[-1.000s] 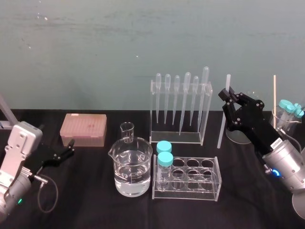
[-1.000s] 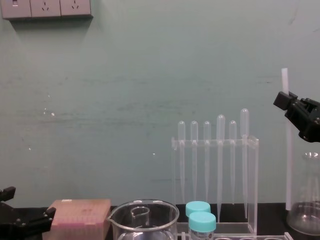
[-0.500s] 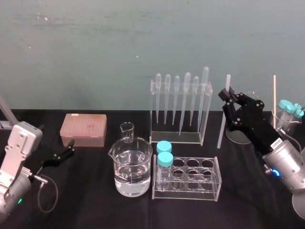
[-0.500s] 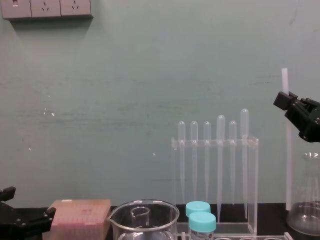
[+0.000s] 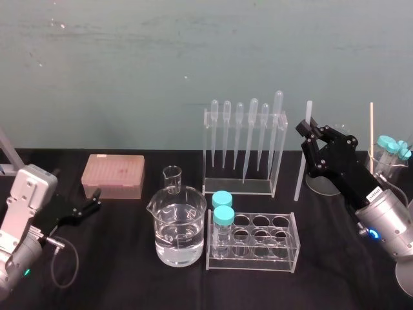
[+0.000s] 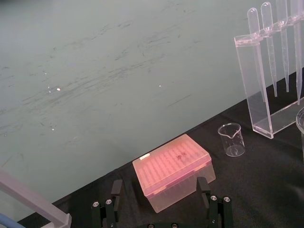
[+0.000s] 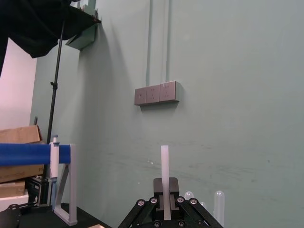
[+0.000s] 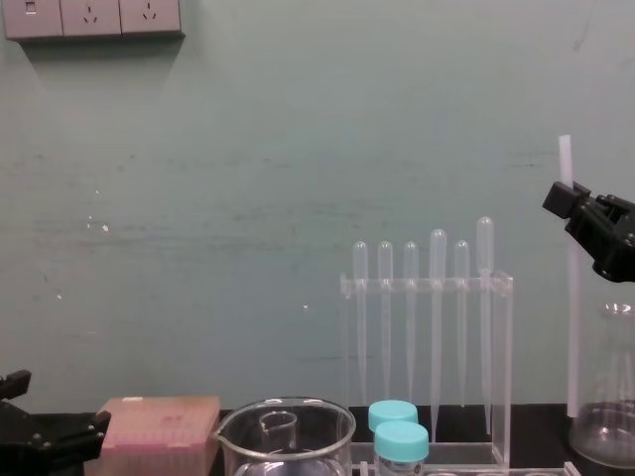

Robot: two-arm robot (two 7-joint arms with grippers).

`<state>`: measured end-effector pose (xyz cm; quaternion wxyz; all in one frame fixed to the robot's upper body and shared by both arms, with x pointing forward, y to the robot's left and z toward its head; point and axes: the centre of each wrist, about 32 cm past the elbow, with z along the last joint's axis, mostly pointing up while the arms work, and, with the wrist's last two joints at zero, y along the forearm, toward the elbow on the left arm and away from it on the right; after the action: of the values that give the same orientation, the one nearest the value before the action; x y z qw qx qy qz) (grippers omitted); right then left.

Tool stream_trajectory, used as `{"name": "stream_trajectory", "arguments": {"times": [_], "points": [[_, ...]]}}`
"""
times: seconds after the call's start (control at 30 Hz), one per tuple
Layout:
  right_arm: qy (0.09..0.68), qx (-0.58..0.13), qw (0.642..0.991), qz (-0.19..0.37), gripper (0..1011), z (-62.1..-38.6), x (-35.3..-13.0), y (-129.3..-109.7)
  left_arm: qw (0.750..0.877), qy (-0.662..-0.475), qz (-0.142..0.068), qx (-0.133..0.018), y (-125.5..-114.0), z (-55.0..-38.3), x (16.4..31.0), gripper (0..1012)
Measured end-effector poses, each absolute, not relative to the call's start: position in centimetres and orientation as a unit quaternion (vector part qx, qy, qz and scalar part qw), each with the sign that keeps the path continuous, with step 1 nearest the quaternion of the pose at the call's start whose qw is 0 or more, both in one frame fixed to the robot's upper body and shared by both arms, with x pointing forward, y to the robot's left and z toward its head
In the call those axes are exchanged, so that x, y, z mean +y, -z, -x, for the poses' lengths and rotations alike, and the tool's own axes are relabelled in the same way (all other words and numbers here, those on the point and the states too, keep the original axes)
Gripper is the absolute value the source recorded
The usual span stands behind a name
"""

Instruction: Pick up the stirring rod with one hand, then place it down.

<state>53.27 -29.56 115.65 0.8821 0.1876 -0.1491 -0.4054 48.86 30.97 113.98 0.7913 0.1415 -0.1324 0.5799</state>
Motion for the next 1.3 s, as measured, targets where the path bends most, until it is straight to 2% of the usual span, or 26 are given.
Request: {"name": "stream_trajectory", "arguments": {"times": [0.33, 0.73, 1.3], "points": [[0.402, -0.149, 0.884, -0.185, 66, -53.3, -29.6, -115.7, 0.791, -0.580, -0.142, -0.132, -114.0, -48.9, 31.0, 1000], [0.355, -0.136, 0.908, -0.175, 66, -52.4, -29.8, -116.1, 0.791, -0.580, -0.142, -0.132, -114.0, -48.9, 31.0, 1000], [0.334, -0.106, 0.925, -0.144, 66, -52.0, -30.3, -115.3, 0.791, -0.580, -0.141, -0.132, -114.0, -48.9, 31.0, 1000]]}}
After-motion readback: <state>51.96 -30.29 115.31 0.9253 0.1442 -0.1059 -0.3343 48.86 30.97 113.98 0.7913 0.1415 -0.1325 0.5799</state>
